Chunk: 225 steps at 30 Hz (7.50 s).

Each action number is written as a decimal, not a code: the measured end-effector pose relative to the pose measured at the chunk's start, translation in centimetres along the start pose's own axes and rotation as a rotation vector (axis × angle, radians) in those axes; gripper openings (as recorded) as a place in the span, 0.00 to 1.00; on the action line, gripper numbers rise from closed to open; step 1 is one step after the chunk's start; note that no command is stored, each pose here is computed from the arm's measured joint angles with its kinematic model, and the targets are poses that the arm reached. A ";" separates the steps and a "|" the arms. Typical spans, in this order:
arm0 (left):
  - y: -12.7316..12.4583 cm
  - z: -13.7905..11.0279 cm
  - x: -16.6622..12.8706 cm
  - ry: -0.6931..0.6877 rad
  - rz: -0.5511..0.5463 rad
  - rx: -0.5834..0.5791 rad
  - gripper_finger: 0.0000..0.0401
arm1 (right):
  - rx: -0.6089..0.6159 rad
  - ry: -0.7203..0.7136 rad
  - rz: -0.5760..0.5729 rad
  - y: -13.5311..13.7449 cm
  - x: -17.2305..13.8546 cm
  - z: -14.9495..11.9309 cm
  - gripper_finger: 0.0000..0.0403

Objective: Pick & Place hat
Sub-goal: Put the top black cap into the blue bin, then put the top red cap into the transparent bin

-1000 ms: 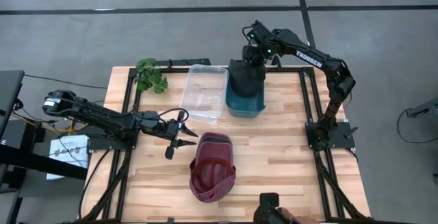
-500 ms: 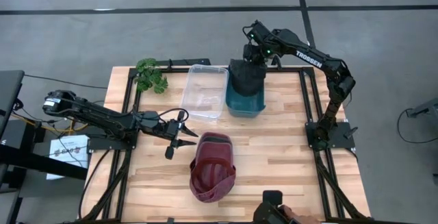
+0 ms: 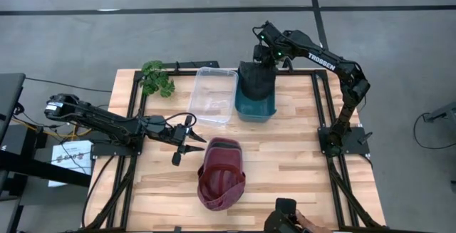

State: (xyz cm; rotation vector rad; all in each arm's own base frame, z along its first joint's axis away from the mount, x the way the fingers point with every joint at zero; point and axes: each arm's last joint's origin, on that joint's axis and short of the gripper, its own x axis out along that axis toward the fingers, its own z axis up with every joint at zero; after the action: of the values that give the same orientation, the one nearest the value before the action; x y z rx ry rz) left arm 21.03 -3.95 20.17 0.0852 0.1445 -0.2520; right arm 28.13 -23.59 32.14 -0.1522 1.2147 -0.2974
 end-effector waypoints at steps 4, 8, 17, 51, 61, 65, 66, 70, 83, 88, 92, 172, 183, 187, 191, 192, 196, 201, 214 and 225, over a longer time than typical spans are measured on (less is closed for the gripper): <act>0.0 0.0 0.0 0.000 0.000 0.000 0.33 | 0.000 0.009 0.008 0.1 0.0 -0.1 0.17; 0.0 0.0 0.0 0.000 0.000 0.000 0.33 | -0.042 0.008 0.008 0.3 0.0 0.1 0.18; 0.0 0.0 0.0 0.000 0.000 0.000 0.33 | -0.072 0.030 -0.039 0.9 -0.1 0.6 0.21; 0.0 0.0 0.0 0.000 0.000 0.000 0.33 | -0.011 0.094 -0.140 0.6 -0.1 0.4 0.57; 0.0 0.0 0.0 0.000 0.000 0.000 0.33 | -0.014 0.008 -0.201 0.6 -3.4 0.1 0.57; 0.0 0.0 0.0 0.000 0.000 0.000 0.33 | 0.010 -0.061 -0.228 1.1 -5.9 -0.1 0.57; 0.0 0.0 0.0 0.000 0.000 0.000 0.33 | 0.015 -0.081 -0.231 1.3 -6.5 -0.2 0.57; 0.0 0.0 0.0 0.000 0.000 0.000 0.33 | 0.048 -0.174 -0.183 2.4 -8.8 -0.4 0.57; 0.0 0.0 0.0 0.000 0.000 -0.007 0.33 | 0.021 -0.191 0.206 9.5 -11.7 -0.5 0.57; 0.0 0.0 0.0 0.000 0.000 -0.013 0.33 | -0.012 -0.154 0.281 12.6 -11.9 0.2 0.57; 0.0 0.0 0.0 0.000 0.000 -0.015 0.33 | -0.036 -0.137 0.329 15.1 -12.3 0.7 0.57; -9.1 2.3 -1.7 -0.199 -0.147 -0.077 0.33 | -0.503 -0.461 0.243 48.6 -8.9 2.1 0.45; -9.0 2.3 -1.7 -0.199 -0.147 -0.095 0.33 | -0.503 -0.539 0.440 46.8 -8.0 5.2 0.42; -9.0 2.3 -1.7 -0.200 -0.146 -0.094 0.33 | -0.485 -0.536 0.448 45.9 -7.5 5.8 0.43; -9.0 2.3 -1.7 -0.200 -0.147 -0.093 0.33 | -0.481 -0.535 0.433 45.1 -7.0 6.4 0.43; -9.0 2.3 -1.7 -0.200 -0.147 -0.093 0.33 | -0.477 -0.533 0.435 44.9 -6.9 6.5 0.42; -9.0 2.3 -1.7 -0.200 -0.147 -0.093 0.33 | -0.476 -0.524 0.494 44.4 -6.6 6.9 0.42; -9.0 2.3 -1.7 -0.200 -0.147 -0.093 0.33 | -0.482 -0.538 0.568 44.3 -6.7 7.1 0.42; -9.0 2.3 -1.7 -0.200 -0.146 -0.093 0.33 | -0.490 -0.490 0.571 45.3 -4.2 7.3 0.41; -9.0 2.3 -1.7 -0.200 -0.146 -0.093 0.33 | -0.544 -0.473 0.575 46.4 -2.3 7.3 0.37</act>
State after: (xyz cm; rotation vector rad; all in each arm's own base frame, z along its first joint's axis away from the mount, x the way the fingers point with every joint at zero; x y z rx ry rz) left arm 17.45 -12.46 22.08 -0.0437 -0.0372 -0.3968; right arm 40.93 20.90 24.09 -0.3132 0.7953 0.5539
